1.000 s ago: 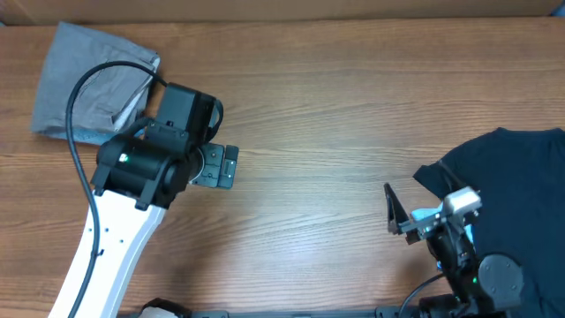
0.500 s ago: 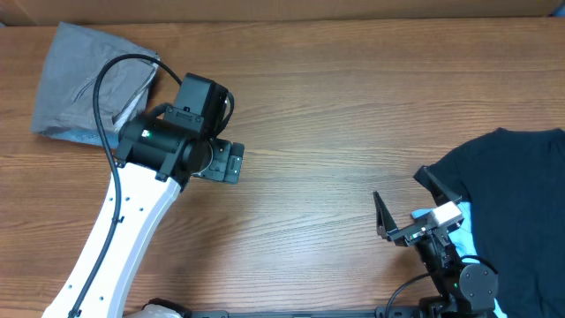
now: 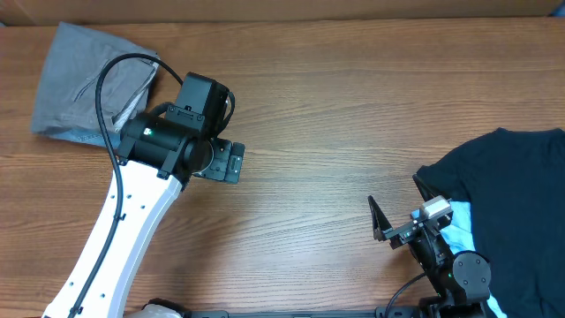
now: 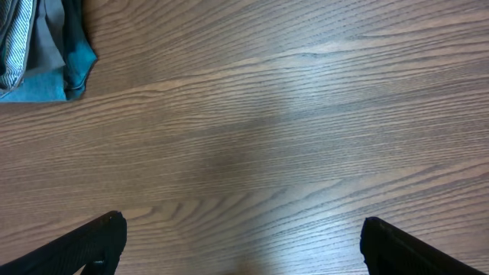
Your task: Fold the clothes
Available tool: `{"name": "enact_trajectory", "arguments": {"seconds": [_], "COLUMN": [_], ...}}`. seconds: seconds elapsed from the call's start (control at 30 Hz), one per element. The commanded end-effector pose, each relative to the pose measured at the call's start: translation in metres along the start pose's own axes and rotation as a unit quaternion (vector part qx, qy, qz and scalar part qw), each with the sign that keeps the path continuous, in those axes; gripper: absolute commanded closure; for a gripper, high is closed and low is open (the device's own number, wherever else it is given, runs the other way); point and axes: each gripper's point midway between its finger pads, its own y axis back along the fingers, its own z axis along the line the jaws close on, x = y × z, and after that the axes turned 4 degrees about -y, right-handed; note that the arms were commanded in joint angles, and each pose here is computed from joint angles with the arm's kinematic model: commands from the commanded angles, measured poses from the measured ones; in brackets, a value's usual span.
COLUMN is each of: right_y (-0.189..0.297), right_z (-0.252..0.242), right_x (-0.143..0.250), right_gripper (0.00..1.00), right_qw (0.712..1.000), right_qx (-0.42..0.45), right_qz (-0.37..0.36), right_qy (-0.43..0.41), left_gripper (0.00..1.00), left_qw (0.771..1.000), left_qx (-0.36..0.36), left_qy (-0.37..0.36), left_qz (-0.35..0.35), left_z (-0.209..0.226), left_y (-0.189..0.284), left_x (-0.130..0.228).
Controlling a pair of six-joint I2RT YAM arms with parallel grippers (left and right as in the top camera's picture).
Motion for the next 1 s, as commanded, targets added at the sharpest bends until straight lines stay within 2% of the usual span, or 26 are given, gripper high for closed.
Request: {"name": "enact_trajectory", "arguments": {"seconds": [0.0, 0.27, 0.43, 0.5, 0.57, 0.6, 0.67, 0.7, 0.77, 0.97], "right_y": [0.0, 0.0, 0.0, 0.0, 0.0, 0.0, 0.0, 0.0, 0.0, 0.0], "right_z": [0.0, 0.0, 0.0, 0.0, 0.0, 0.0, 0.0, 0.0, 0.0, 0.0], "right_x": [0.003, 0.003, 0.003, 0.003, 0.003, 0.003, 0.003, 0.003, 0.003, 0.003], "right_gripper": [0.0, 0.0, 0.0, 0.0, 0.0, 0.0, 0.0, 0.0, 0.0, 0.0], "right_qw": [1.0, 1.0, 1.0, 1.0, 1.0, 1.0, 1.0, 1.0, 1.0, 1.0], "right_qx": [-0.001, -0.001, -0.001, -0.001, -0.001, -0.001, -0.001, -0.001, -0.001, -0.001], "right_qz": [0.0, 0.0, 0.0, 0.0, 0.0, 0.0, 0.0, 0.0, 0.0, 0.0], "right_qy": [-0.003, -0.003, -0.003, -0.003, -0.003, -0.003, -0.003, -0.003, -0.003, -0.003], "left_gripper": [0.0, 0.0, 0.0, 0.0, 0.0, 0.0, 0.0, 0.0, 0.0, 0.0], "left_qw": [1.0, 1.0, 0.999, 0.996, 0.988, 0.976, 0.959, 0.944, 0.927, 0.9], "left_qx": [-0.005, -0.005, -0.003, -0.005, 0.0, 0.006, 0.026, 0.041, 0.054, 0.024], "left_qy": [0.004, 0.005, 0.011, 0.018, 0.03, 0.036, 0.027, 0.008, -0.011, 0.02], "left_qz": [-0.005, -0.01, -0.044, -0.082, -0.154, -0.214, -0.281, -0.327, -0.37, -0.436], "left_z": [0.0, 0.001, 0.005, 0.008, 0.011, 0.013, 0.012, 0.01, 0.009, 0.029], "left_y": [0.001, 0.004, 0.025, 0.034, 0.049, 0.06, 0.074, 0.083, 0.086, 0.069], "left_x": [-0.004, -0.004, -0.002, -0.01, -0.028, -0.041, -0.048, -0.046, -0.038, 0.008]}}
